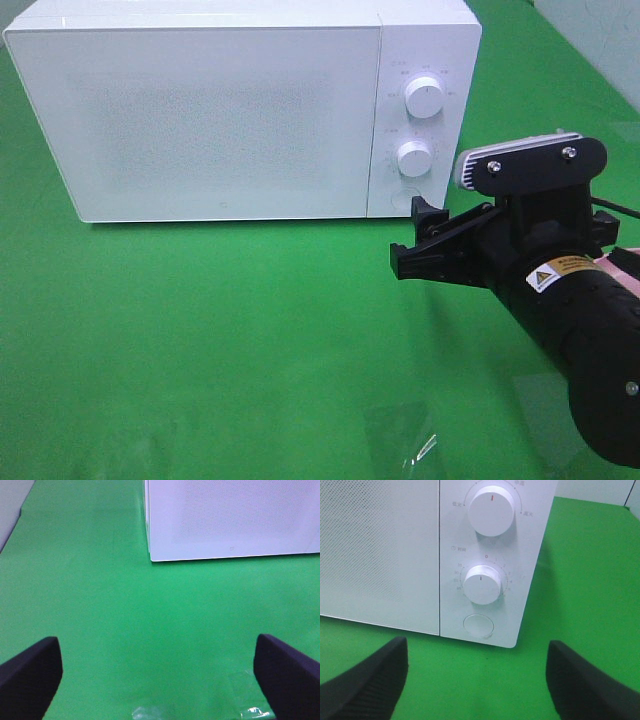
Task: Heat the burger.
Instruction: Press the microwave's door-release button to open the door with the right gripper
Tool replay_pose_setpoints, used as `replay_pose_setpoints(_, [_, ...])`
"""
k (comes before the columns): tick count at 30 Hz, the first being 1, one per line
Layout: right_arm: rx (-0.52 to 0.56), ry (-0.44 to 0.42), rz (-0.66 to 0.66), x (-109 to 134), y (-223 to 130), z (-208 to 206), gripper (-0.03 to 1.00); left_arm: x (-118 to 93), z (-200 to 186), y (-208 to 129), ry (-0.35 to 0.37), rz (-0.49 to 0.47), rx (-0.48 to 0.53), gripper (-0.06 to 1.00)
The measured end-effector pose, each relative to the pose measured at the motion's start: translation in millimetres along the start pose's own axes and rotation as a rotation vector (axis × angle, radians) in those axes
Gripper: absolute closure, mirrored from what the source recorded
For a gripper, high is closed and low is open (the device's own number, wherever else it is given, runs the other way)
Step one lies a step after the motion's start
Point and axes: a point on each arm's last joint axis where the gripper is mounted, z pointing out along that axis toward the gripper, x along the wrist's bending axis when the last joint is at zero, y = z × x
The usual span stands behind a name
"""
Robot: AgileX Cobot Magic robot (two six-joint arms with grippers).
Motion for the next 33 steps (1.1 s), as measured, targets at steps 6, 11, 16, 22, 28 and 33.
replay_pose_setpoints(6, [0.026, -0.017, 0.079, 0, -7, 2, 0.24, 0, 0, 0, 0.0, 0.0, 0.0, -0.01])
replay_pose_setpoints(11, [0.015, -0.028, 0.215, 0, -9, 3, 0.27, 0, 0, 0, 0.0, 0.0, 0.0, -0.01])
replay_pose_setpoints(16, [0.009, -0.032, 0.564, 0, -9, 3, 0.4, 0, 0, 0, 0.0, 0.0, 0.0, -0.01])
replay_pose_setpoints(22, [0.02, -0.035, 0.855, 0, -11, 3, 0.59, 0, 0, 0, 0.0, 0.0, 0.0, -0.01])
replay_pose_setpoints(28, [0.152, -0.08, 1.289, 5, -22, 2, 0.91, 0, 0, 0, 0.0, 0.0, 0.0, -0.01])
replay_pose_setpoints(33, [0.176, -0.069, 1.379, 8, -23, 2, 0.97, 0, 0, 0, 0.0, 0.0, 0.0, -0.01])
